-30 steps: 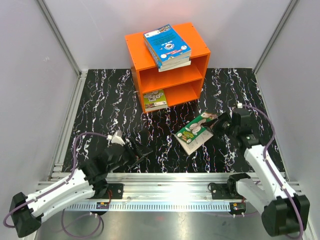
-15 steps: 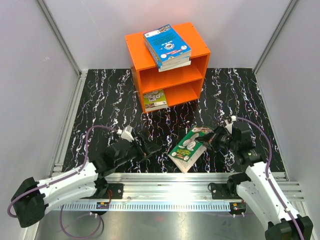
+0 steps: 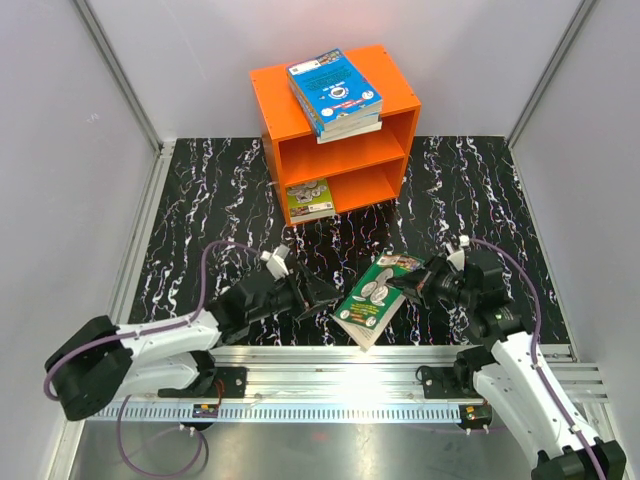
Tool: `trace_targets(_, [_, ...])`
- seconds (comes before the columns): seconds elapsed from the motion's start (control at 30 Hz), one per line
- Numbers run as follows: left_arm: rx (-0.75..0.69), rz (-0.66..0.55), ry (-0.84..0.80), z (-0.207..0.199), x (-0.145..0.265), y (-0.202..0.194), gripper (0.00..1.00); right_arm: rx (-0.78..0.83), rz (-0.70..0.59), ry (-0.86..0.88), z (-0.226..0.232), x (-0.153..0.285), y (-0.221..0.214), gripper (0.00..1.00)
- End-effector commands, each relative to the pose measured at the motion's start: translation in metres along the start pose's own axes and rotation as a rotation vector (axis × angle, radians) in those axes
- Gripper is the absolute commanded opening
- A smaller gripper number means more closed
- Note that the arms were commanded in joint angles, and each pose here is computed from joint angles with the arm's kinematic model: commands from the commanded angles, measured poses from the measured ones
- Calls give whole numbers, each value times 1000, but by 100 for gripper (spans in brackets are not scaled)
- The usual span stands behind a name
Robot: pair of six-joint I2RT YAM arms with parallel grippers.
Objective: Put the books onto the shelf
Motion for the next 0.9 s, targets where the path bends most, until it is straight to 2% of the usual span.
trace_targets(0.0, [-25,0,-236,-50,-3,11,90,28,79,132,21,5,-13,0])
trace_targets(0.37, [-7,72,-314,-62,-20,-8,86,2,116,258,16,5,-17,0])
trace_targets(0.5, [-2,96,-350,-65,-22,-13,80,-42,115,295,5,5,-17,0])
trace_targets(0.63, [22,113,-389,-65,-22,-19,80,-100,126,391,8,11,-19,0])
trace_targets(0.87, [49,115,-422,-62,-21,-22,79,-106,197,427,10,15,-26,0])
Point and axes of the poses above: each gripper's point midway between its finger pads, its own x axis back along the fingers, its own z axis along the line the jaws close on, y = z × x, the point moved 4 cm from there along x, back along the fingers, and after that the axes turned 14 degrees about -x, right-handed, at the moved point
